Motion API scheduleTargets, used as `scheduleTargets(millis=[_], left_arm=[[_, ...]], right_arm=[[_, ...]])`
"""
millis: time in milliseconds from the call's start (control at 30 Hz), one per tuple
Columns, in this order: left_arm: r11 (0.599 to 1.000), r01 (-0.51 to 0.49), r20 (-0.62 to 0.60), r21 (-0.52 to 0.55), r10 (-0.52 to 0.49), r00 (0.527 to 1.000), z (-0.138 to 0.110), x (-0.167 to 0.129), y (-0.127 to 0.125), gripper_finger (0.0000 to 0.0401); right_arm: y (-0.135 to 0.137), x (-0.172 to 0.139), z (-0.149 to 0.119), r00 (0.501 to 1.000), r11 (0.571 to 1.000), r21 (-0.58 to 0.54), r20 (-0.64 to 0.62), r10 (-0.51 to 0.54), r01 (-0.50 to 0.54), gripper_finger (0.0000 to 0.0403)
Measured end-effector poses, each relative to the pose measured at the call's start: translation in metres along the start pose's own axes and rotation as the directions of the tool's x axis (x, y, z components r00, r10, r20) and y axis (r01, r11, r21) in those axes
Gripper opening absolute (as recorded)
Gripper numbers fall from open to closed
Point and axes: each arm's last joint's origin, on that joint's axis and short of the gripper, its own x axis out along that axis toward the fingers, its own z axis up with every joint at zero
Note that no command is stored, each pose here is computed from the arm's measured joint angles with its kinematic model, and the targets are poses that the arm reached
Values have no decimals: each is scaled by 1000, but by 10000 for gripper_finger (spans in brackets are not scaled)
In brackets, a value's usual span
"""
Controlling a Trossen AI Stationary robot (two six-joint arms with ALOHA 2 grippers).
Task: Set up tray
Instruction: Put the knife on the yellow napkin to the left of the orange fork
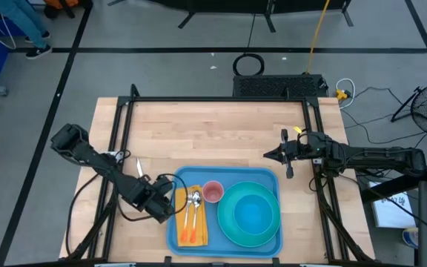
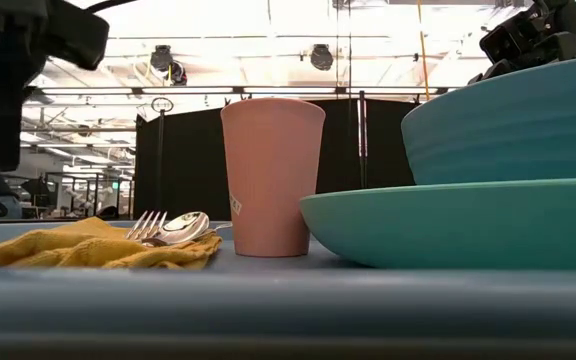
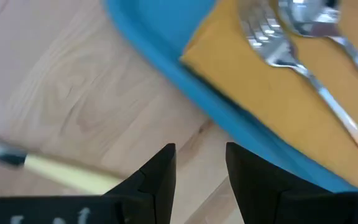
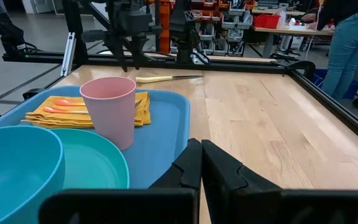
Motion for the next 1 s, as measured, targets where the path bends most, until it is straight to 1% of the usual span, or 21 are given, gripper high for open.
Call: scheduleTargets(millis=[100, 167, 200, 267, 333, 367, 400, 467, 567, 633, 733, 767, 800, 833, 867, 900, 933, 1000], left_arm=[[996, 33, 18, 80, -35, 999, 5, 1, -3, 145], [985, 54, 28, 164, -60, 998, 7, 1, -5, 145], [973, 62, 30, 221, -71, 997, 8, 1, -6, 145], [927, 89, 17, 364, -102, 995, 6, 0, -9, 145], [860, 111, -4, 498, -126, 992, 3, 0, -11, 145], [827, 120, -15, 550, -133, 991, 1, -1, -12, 145], [802, 125, -22, 584, -138, 990, 0, -1, -13, 145], [771, 130, -31, 624, -142, 989, -2, -2, -13, 145], [742, 127, -31, 658, -141, 989, -2, -2, -13, 145], [715, 129, -45, 687, -135, 990, -3, -2, -13, 145], [649, 152, -113, 745, -102, 988, -6, -1, -8, 145], [633, 162, -139, 757, -87, 987, -7, -1, -7, 145], [624, 168, -160, 763, -70, 985, -8, -1, -5, 145], [624, 167, -169, 763, -57, 984, -8, -1, -3, 145], [636, 162, -171, 755, -47, 984, -9, -1, -2, 145], [662, 155, -169, 734, -43, 985, -9, -1, -2, 145], [715, 132, -155, 686, -33, 987, -8, -1, -1, 145], [854, 46, -113, 518, 15, 993, -4, 0, 3, 145]], right_arm=[[0, 0, 0, 1000, 1000, 0, 0, 0, 0, 0], [0, 0, 0, 1000, 1000, 0, 0, 0, 0, 0], [0, 0, 0, 1000, 1000, -1, 0, 0, 0, 0], [0, 0, 0, 1000, 1000, -1, 0, 0, 0, 0], [0, 0, 0, 1000, 1000, -1, 0, 0, 0, 0], [0, 0, 0, 1000, 1000, -1, 0, 0, 0, 0], [0, 0, 0, 1000, 1000, -1, 0, 0, 0, 0], [0, 0, 0, 1000, 1000, -1, 0, 0, 0, 0], [0, 0, 0, 1000, 1000, -2, 0, 0, 0, 0], [0, 0, 0, 1000, 1000, -2, 0, 0, 0, 0], [0, 0, 0, 1000, 1000, -2, 0, 0, 0, 0], [0, 0, 0, 1000, 1000, -2, 0, 0, 0, 0], [0, 0, 0, 1000, 1000, -1, 0, 0, 0, 0], [0, 0, 0, 1000, 1000, 0, 0, 0, 0, 0], [0, 0, 0, 1000, 1000, 0, 0, 0, 0, 0], [0, 0, 0, 1000, 1000, 0, 0, 0, 0, 0], [0, 0, 0, 1000, 1000, 1, 0, 0, 0, 0], [0, 0, 0, 1000, 1000, 1, 0, 0, 0, 0]])
